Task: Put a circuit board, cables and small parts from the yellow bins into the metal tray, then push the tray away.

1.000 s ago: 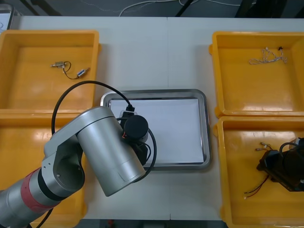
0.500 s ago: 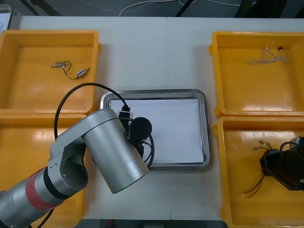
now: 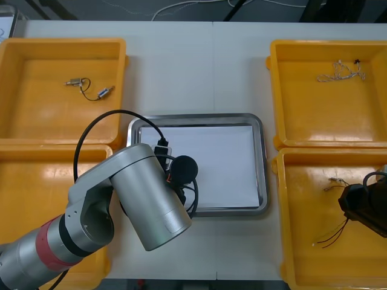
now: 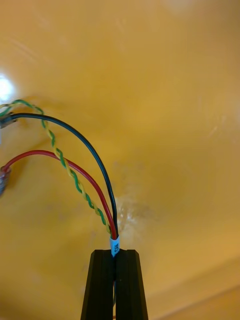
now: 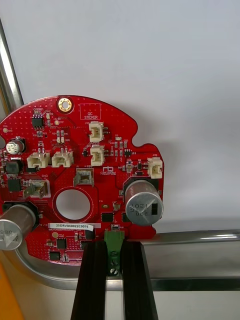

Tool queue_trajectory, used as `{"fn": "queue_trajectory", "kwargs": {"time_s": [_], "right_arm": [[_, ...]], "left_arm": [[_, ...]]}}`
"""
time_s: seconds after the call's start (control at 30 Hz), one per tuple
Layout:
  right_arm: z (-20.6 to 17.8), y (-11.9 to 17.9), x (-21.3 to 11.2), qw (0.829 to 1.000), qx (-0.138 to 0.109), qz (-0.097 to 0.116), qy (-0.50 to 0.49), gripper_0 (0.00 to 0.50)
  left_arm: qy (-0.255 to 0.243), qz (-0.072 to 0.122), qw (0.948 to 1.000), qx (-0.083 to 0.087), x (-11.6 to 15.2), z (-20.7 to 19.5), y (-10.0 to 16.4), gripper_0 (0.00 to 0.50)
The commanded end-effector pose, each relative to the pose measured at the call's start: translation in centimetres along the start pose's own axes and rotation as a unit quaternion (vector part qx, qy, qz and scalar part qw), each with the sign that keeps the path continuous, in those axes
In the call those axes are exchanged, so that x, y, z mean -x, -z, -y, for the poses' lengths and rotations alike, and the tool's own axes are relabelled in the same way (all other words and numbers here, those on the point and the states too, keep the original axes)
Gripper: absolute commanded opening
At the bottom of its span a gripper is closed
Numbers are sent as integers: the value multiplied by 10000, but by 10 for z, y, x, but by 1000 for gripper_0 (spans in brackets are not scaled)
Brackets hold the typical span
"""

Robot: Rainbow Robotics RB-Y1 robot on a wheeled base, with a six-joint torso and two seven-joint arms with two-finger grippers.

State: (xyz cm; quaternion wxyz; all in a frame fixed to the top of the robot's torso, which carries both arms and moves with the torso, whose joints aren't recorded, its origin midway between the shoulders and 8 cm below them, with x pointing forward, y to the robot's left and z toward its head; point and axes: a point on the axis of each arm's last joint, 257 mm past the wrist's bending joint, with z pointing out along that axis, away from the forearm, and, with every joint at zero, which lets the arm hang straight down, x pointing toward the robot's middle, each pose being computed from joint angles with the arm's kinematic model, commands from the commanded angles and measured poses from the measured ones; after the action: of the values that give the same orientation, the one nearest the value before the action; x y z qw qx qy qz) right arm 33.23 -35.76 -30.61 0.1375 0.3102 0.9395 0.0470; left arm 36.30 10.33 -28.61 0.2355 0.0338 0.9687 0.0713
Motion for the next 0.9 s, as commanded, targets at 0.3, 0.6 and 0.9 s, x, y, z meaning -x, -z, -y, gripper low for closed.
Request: {"fn": "queue_trajectory", "kwargs": {"time_s": [0.3, 0.6, 0.9], "right_arm": [[-13, 84, 37, 9872, -254, 868, 1314, 0], [-33, 116, 44, 9549, -72, 1285, 2676, 0], [-50, 128, 33, 9128, 254, 1202, 3894, 0]], "left_arm": [[112, 154, 9996, -217, 4, 25, -9, 0], [28, 167, 9995, -283, 0, 32, -9, 0], [-8, 152, 9993, -339, -3, 37, -8, 0]]}}
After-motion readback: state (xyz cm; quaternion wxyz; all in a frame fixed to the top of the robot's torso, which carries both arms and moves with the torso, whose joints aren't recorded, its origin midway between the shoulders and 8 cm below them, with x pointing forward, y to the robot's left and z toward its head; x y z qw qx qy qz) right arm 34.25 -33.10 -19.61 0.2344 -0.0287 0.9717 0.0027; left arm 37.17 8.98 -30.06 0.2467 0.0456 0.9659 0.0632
